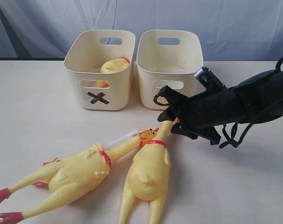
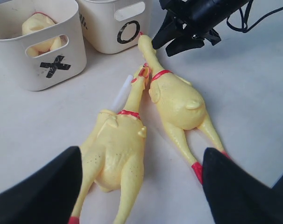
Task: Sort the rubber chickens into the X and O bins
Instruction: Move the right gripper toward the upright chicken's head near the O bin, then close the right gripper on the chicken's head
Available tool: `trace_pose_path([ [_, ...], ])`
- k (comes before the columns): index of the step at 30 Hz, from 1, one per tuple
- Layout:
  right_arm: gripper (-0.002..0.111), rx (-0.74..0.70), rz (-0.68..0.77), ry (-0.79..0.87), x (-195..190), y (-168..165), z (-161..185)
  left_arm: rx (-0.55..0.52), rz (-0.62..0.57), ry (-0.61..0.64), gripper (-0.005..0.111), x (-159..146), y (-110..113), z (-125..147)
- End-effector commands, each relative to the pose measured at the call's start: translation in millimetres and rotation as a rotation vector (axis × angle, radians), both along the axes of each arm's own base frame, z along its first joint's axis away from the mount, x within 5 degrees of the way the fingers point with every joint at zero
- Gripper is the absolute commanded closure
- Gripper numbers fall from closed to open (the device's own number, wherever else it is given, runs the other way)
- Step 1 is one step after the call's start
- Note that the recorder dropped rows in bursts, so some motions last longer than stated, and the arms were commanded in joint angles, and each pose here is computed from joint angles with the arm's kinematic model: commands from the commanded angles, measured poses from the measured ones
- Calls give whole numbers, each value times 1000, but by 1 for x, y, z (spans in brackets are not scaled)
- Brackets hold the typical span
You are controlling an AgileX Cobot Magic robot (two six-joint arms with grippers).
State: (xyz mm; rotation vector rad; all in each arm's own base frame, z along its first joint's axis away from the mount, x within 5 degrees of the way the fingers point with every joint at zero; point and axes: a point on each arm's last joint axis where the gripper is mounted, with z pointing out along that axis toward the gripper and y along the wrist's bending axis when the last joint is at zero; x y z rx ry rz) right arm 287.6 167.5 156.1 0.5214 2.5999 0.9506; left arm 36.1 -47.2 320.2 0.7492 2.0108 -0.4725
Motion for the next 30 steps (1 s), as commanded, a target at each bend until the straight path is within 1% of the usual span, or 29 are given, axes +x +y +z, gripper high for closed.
trace_pose_path([
  [1,63,-31,-47,-13,2,4,-4,-6,5,0,39,-1,0,0],
  [7,63,-40,-85,39,4,5,-21,-6,5,0,39,-1,0,0],
  [12,63,-67,-124,47,7,3,-29,-6,5,0,39,-1,0,0],
  [21,63,-51,-106,64,19,14,-39,-5,5,-1,39,-1,0,0],
  [30,63,-68,-116,74,22,14,-46,-5,5,-1,39,-1,0,0],
])
